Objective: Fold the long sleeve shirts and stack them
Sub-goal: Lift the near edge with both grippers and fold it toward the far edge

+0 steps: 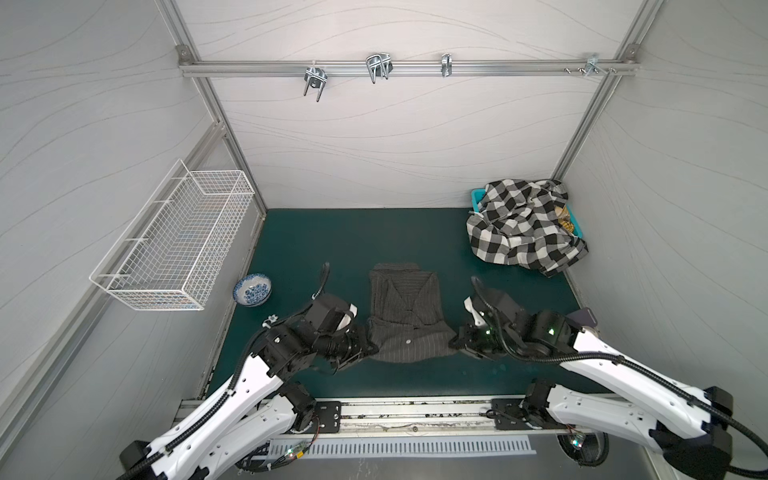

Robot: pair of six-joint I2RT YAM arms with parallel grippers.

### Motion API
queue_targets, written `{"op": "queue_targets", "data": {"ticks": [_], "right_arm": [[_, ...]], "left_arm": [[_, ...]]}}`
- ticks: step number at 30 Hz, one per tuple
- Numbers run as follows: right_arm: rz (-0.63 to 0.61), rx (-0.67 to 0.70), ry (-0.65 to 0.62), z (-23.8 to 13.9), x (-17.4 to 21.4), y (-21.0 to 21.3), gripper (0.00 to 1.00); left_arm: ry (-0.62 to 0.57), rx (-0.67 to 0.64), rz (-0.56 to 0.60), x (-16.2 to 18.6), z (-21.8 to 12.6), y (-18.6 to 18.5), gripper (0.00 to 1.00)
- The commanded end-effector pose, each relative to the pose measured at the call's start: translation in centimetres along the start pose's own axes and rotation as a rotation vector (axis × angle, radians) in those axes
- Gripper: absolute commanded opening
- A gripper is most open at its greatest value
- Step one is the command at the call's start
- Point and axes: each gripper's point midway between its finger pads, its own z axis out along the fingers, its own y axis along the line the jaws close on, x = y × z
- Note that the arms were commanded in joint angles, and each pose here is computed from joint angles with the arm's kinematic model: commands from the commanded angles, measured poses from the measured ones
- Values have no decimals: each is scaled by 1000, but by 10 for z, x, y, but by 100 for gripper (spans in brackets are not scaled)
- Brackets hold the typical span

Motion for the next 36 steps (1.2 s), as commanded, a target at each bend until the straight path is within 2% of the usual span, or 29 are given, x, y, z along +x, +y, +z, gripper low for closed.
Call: {"op": "queue_targets", "data": {"ticks": [1,3,5,6,7,8,10,11,12,14,16,18,19,21,25,29,36], "right_arm": [[-28,3,0,-9,-38,7,0],[-26,-25,-43,-17,-81,24,0],[4,-59,-85,-18,-141,37,0],[16,-93,-93,-14,-170,45,5],[19,-123,-91,-7,-203,54,19],[9,-149,-65,3,-232,63,38],[-33,-216,15,27,-272,82,59],[-42,-168,38,38,-287,76,68],[-50,-137,49,47,-296,68,73],[-41,-90,16,52,-312,50,76],[-41,-118,-23,47,-316,43,77],[-65,-118,-40,42,-308,35,77],[-78,-99,-34,41,-300,28,76],[-86,-80,-44,45,-286,15,75],[-73,-32,-6,73,-267,-20,66],[-46,-29,44,103,-258,-42,64],[-79,-2,71,126,-261,-48,62]], "left_arm": [[-142,-25,65,-51,-4,-28,0],[-196,-43,22,-91,-5,-35,0],[-270,-12,-35,-151,-5,-43,0],[-310,-35,-62,-179,-2,-40,5],[-336,-50,-80,-211,6,-38,28],[-336,-55,-79,-241,19,-38,41],[-298,-106,-111,-288,40,-32,53],[-287,-109,-80,-312,54,-36,63],[-279,-133,-68,-327,54,-40,68],[-212,-164,-78,-354,70,-40,77],[-252,-204,-105,-366,63,-33,72],[-313,-192,-147,-364,49,-25,66],[-331,-183,-170,-356,45,-19,63],[-318,-188,-197,-330,44,-4,63],[-273,-71,-204,-285,57,9,64],[-249,12,-122,-274,70,0,71],[-197,59,9,-302,103,-31,73]]}}
